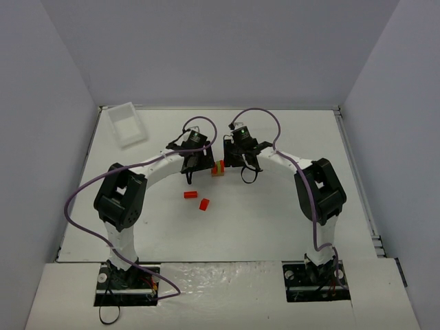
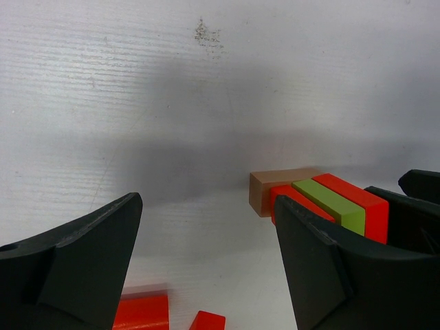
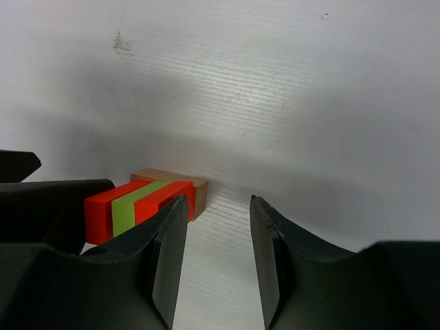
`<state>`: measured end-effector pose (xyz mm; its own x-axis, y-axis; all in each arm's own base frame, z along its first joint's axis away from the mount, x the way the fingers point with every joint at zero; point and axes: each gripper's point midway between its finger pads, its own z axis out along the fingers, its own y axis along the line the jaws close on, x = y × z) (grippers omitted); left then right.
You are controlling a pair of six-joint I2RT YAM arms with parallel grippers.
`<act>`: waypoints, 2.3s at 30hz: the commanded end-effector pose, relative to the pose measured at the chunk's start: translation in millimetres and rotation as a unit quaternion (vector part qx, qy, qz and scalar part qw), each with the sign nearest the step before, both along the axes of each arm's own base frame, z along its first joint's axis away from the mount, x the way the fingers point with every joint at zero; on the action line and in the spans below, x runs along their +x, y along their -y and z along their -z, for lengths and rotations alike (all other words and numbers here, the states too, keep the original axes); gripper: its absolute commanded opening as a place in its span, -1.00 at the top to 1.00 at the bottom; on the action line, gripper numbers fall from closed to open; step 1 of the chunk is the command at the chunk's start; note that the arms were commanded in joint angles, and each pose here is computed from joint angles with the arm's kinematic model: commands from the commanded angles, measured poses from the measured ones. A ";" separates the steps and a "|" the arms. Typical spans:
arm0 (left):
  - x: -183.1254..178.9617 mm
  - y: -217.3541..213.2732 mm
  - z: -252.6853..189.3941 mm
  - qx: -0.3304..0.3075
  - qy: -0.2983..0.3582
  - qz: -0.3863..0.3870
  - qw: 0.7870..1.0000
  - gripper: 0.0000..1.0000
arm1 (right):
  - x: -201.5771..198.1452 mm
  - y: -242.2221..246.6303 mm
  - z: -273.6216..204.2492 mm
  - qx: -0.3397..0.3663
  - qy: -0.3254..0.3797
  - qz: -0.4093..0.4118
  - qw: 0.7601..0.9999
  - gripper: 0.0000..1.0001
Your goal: Build the wood block tower
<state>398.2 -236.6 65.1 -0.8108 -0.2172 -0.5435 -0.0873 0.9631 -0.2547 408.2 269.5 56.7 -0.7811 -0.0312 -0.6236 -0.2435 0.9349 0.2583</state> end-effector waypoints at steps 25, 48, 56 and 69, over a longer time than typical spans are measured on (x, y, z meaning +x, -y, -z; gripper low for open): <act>24.6 15.8 -34.8 -0.012 0.052 0.026 0.998 -0.49 | 9.1 -14.0 -26.2 0.033 0.024 0.030 0.999 0.23; 19.3 13.9 -33.7 -0.011 0.043 0.027 0.999 -0.49 | 3.9 -17.4 -27.5 0.037 0.021 0.029 0.999 0.23; 18.3 10.2 -34.3 -0.003 0.043 0.022 0.999 -0.51 | 4.0 -14.9 -27.6 0.031 0.024 0.030 0.999 0.22; 18.4 -3.1 -40.9 0.011 0.049 0.008 0.999 -0.71 | 6.7 -8.4 -32.5 0.022 0.036 0.036 0.998 0.23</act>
<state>402.7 -233.8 68.0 -0.8146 -0.1667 -0.5555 -0.0565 0.9761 -0.2100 406.6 273.1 53.3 -0.7907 0.0294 -0.6115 -0.1748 0.9464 0.2716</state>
